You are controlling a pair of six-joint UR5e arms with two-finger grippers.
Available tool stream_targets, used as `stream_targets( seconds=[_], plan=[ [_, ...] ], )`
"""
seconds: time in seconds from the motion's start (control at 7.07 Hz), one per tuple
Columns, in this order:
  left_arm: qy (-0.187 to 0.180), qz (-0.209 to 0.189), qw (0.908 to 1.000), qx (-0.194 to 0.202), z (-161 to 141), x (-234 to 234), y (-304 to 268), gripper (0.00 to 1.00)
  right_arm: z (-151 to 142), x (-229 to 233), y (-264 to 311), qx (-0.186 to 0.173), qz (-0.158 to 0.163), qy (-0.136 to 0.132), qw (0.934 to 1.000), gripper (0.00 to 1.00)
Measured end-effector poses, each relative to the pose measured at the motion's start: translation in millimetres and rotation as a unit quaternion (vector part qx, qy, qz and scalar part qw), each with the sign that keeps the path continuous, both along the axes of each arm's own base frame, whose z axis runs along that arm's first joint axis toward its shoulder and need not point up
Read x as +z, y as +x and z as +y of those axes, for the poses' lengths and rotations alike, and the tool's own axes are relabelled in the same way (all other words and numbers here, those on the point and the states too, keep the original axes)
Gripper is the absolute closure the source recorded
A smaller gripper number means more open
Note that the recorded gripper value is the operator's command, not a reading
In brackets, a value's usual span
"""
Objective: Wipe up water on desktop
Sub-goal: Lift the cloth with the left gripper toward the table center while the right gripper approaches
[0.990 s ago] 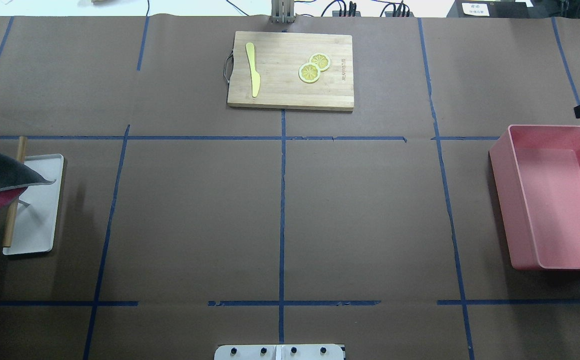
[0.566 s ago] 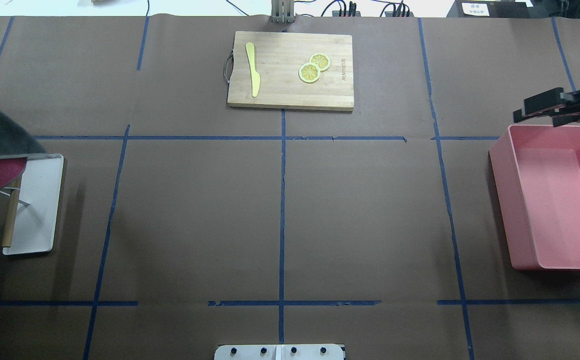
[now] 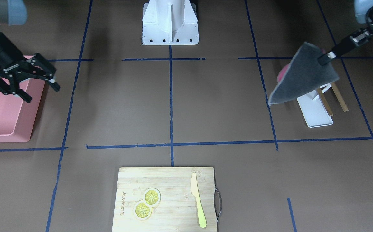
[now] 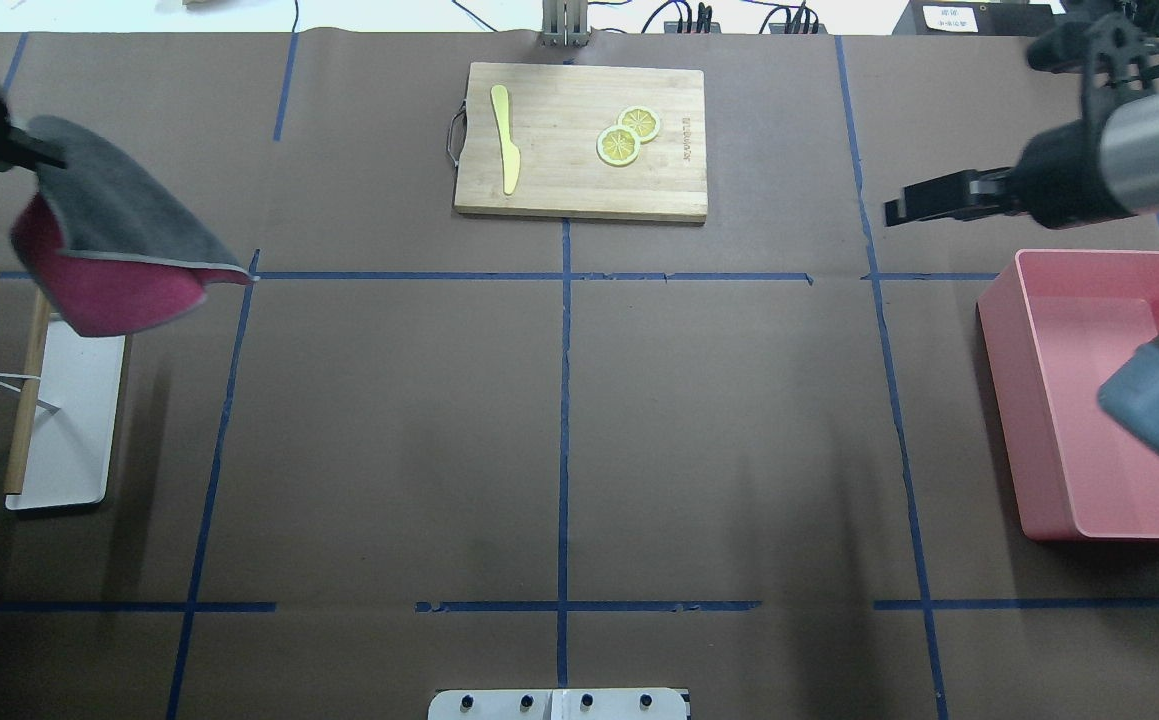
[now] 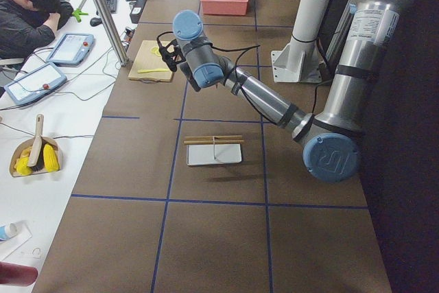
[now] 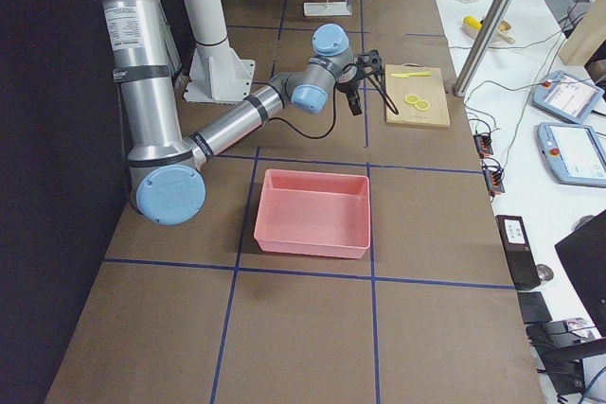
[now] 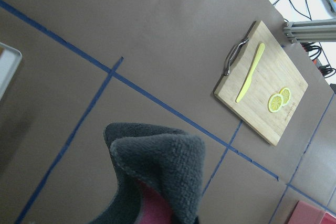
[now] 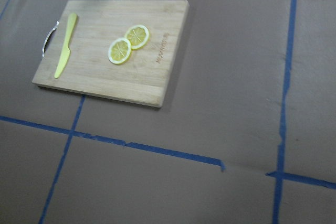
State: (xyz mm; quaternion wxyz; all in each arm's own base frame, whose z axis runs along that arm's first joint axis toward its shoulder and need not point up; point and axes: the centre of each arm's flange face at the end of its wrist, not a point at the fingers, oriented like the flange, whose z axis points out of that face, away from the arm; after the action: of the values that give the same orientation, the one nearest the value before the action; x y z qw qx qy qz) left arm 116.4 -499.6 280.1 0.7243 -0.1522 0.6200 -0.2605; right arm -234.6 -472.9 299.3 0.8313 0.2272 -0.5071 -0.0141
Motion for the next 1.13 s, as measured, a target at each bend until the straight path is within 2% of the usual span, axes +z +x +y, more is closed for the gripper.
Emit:
stream_targets(
  seconds=[0.14,0.42,0.71,0.85,1.13],
  plan=[
    [-0.016,-0.001,0.9998,-0.014,0,-24,36,0.97,12,-24,-35,0.015,0.005,0.039,0.9991,0.0],
    [-0.046,-0.003,0.9973,-0.058,11,-58,112,0.97,42,-47,-100,0.041,0.028,0.099,0.9938,0.0],
    [-0.093,0.006,0.9907,-0.099,20,-76,165,0.97,66,-63,-141,0.052,0.061,0.159,0.984,0.0],
    [-0.1,0.014,0.9887,-0.111,25,-87,187,0.97,73,-82,-160,0.051,0.083,0.184,0.9781,0.0],
    [-0.109,0.044,0.9848,-0.128,29,-110,229,0.97,91,-113,-192,0.048,0.119,0.212,0.9688,0.0]
  ],
)
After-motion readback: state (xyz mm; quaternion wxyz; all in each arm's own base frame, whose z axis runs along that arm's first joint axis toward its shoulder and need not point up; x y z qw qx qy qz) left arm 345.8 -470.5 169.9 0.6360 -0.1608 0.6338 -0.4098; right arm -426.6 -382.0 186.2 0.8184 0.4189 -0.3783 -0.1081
